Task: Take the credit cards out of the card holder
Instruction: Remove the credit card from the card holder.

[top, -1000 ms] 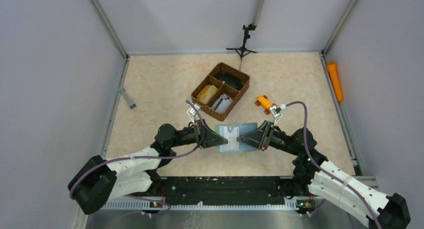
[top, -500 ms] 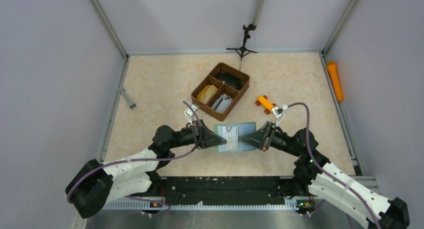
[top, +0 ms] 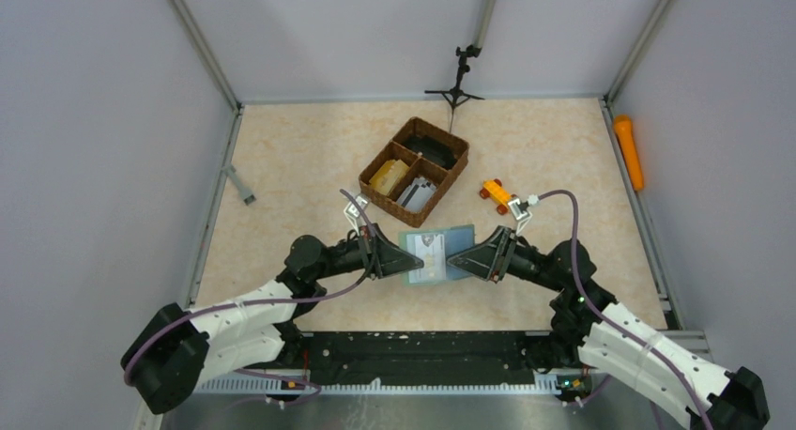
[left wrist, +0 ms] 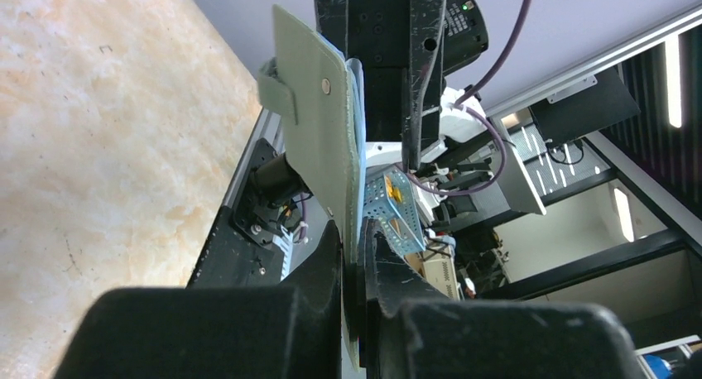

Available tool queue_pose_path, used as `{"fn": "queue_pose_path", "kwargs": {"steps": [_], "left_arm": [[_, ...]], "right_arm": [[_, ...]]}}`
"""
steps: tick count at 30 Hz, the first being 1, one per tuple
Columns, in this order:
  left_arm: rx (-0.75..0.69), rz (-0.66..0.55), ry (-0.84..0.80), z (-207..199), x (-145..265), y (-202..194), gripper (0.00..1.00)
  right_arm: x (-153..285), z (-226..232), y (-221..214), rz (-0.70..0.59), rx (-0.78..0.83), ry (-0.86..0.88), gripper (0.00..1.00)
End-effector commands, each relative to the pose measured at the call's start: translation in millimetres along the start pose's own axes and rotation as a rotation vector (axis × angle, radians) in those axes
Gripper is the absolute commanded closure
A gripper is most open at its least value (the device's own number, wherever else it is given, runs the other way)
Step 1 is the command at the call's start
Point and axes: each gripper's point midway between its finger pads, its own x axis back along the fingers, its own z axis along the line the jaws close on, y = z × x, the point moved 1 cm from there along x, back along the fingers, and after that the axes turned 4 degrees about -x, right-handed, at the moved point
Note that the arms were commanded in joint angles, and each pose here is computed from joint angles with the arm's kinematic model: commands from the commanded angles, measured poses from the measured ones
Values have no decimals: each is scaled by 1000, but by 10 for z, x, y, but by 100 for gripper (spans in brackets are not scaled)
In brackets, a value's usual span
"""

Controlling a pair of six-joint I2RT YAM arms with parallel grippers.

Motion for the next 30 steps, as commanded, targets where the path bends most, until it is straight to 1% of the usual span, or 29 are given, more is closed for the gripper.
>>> {"fn": "queue_pose_path", "kwargs": {"steps": [1, 2, 7, 8, 9, 10, 14, 15, 17, 19, 26, 30], "left_arm": [[-35, -5, -98, -180, -46, 66, 100], [-31, -3, -105, -182, -56, 65, 100], [-14, 2, -138, -190, -85, 63, 100], [-14, 1, -146, -200, -86, 66, 98], [-10, -1, -144, -188, -88, 67, 92], [-8, -3, -141, -178, -93, 71, 89], [-8, -10, -134, -156, -96, 76, 87], [-9, -12, -132, -151, -93, 78, 89], [-11, -17, -131, -150, -85, 80, 97], [-15, -22, -129, -153, -76, 83, 100], [-20, -41, -112, -145, -27, 104, 100], [-8, -67, -36, -2, 89, 149, 100]], "right_arm": [[-30, 161, 50, 2, 36, 73, 65], [-39, 150, 49, 5, 35, 68, 69], [-45, 119, 39, 10, 28, 56, 95], [-38, 108, 41, 6, 26, 49, 100], [-29, 94, 42, 2, 26, 41, 100], [-17, 92, 56, -10, 30, 34, 100], [46, 39, 116, -65, 35, -13, 100], [58, 41, 118, -68, 38, -16, 100], [71, 30, 103, -59, 38, -21, 100], [78, 18, 88, -51, 33, -25, 100], [128, -6, 90, -58, 40, -47, 100], [191, -112, 168, -97, 63, -138, 100]]}}
